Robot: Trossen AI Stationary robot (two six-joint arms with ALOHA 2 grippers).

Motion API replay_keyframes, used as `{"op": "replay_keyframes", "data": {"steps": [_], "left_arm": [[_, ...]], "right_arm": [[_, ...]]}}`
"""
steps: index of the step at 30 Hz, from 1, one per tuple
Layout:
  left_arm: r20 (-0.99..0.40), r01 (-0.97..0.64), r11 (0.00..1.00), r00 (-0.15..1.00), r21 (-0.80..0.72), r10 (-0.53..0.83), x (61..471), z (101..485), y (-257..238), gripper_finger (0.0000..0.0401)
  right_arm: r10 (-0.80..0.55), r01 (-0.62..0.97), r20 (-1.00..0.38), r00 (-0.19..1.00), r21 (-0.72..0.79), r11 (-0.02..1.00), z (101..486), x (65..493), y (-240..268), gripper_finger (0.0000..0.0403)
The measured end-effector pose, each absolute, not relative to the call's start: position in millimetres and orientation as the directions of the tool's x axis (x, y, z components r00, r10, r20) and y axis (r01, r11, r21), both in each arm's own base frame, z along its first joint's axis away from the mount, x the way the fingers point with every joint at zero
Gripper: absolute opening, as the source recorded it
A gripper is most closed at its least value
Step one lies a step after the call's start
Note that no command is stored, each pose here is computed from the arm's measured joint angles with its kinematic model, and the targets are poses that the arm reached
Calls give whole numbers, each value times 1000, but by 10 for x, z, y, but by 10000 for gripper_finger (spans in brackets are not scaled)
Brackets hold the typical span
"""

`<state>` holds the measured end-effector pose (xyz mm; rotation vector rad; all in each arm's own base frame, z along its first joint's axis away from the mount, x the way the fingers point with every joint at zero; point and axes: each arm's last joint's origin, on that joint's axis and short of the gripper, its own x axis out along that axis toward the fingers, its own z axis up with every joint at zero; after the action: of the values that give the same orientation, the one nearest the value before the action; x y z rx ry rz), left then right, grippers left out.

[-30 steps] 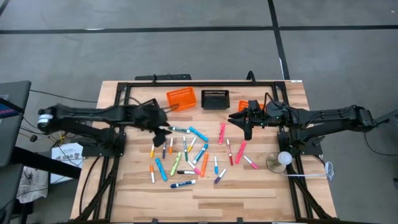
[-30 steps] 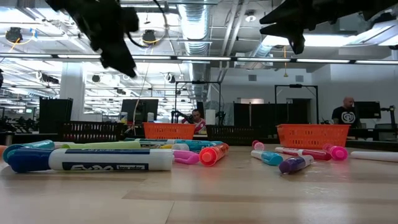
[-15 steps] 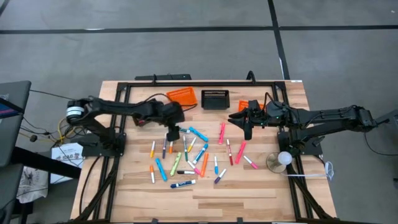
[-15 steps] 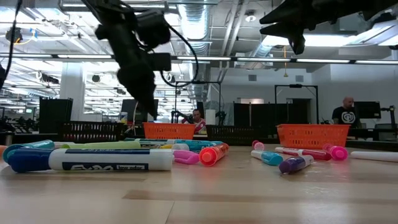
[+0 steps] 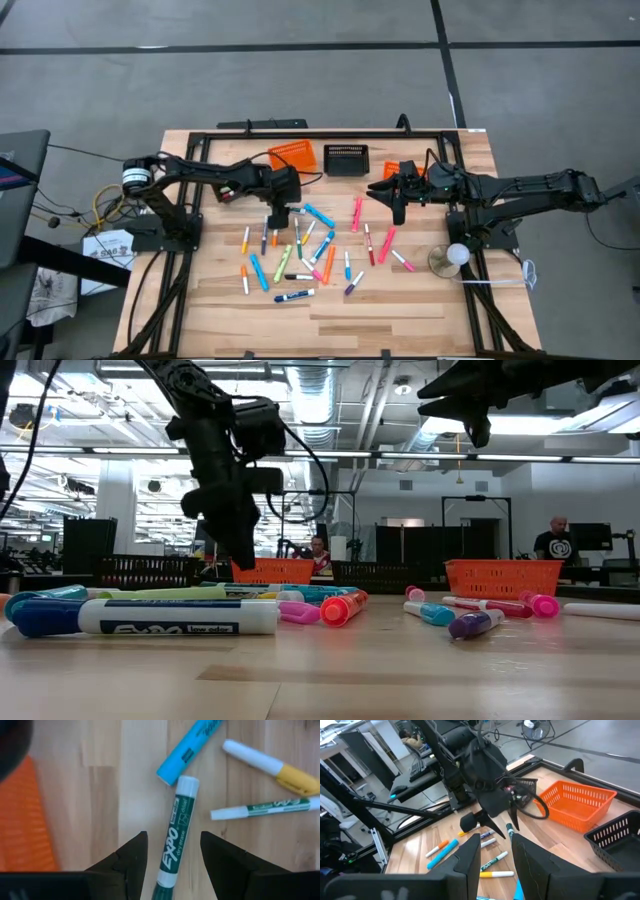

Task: Pick & Place Markers
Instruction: Put the large green marker pen into the left black bin

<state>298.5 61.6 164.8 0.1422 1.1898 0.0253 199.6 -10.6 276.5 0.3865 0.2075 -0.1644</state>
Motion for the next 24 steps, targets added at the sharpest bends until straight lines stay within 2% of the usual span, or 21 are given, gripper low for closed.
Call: {"op": "replay_keyframes", "data": {"steps": [16,19,24], "left_arm": [[-955,91,991,287,99,69,3073,1299,636,179],[-958,92,991,280,97,68,3076,1273,635,159],[-956,93,991,287,96,66,3076,1283,632,93]], "right_arm": [[-120,199,-232,965,356,913,2765,1995,-106,102],[-120,199,-232,965,355,913,2765,1995,-107,102],[-120,199,-232,965,355,913,2765,1995,-107,102]]}}
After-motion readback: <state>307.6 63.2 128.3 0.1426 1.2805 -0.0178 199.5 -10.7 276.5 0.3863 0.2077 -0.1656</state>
